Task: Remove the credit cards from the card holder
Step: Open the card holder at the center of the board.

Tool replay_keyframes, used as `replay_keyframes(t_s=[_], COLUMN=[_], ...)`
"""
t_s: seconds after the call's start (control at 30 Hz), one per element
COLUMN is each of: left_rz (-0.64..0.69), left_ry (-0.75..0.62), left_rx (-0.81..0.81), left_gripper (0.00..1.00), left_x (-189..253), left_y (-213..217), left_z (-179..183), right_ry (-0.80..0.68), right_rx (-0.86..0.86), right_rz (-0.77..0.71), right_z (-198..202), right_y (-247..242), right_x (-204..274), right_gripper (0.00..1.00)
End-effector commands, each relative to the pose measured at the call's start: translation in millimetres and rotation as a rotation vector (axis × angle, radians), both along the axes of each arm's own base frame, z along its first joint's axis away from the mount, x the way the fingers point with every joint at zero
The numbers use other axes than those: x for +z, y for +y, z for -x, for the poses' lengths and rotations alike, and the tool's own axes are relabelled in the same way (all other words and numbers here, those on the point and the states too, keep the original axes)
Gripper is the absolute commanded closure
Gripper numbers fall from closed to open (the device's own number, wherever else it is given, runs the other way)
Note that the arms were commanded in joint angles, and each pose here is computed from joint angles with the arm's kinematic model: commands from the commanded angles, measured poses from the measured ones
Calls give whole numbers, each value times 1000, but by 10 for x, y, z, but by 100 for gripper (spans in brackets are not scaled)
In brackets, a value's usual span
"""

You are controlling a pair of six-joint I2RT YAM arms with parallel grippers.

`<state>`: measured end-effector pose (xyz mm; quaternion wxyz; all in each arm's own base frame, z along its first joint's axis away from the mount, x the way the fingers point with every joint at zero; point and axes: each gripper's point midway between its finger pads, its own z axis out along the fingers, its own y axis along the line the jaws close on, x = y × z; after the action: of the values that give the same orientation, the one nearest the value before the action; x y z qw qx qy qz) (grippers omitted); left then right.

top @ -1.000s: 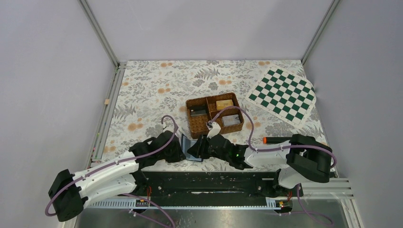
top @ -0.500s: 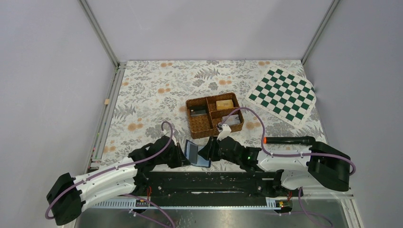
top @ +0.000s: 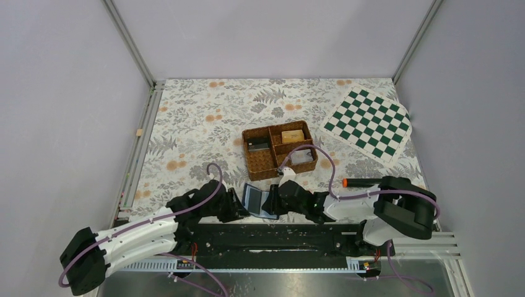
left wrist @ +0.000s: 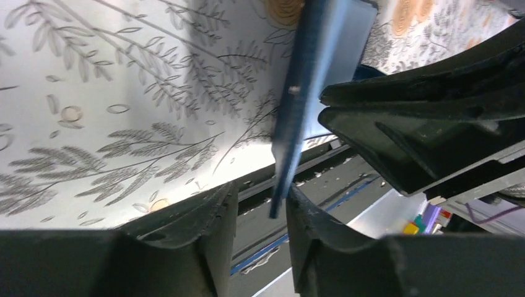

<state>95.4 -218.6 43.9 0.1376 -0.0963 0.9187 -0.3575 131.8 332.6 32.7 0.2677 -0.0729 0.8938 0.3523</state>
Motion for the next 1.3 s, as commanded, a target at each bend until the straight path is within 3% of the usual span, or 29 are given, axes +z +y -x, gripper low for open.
replay_keyframes(t_s=[0.0, 0.1, 0.27, 0.47, 0.67, 0.93, 1.27], left_rz=[-86, -167, -134, 65, -46, -43, -8], left_ry=[-8, -63, -155, -182, -182, -187, -153], left_rx=[82, 141, 81, -47, 22, 45, 10], left_gripper=[60, 56, 55, 61, 64, 63, 70], left_x=[97, 253, 770, 1204, 1109, 1092, 822], left_y=[168, 333, 186, -293, -142, -62, -108], left_z=[-75, -193, -321, -327, -438, -482, -472], right_ry=[-2, 1, -33, -64, -88, -79, -33], right_rx=[49, 50, 52, 57, 75, 98, 119], right_rz=[17, 46, 82, 70, 20, -4, 6], right_z=[-14, -5, -35, -94, -130, -179, -166], right_y=[68, 7, -68, 3, 152, 392, 530], right_x=[-90, -144, -85, 101, 351, 400, 251], right_gripper=[67, 67, 68, 69, 70, 70, 70])
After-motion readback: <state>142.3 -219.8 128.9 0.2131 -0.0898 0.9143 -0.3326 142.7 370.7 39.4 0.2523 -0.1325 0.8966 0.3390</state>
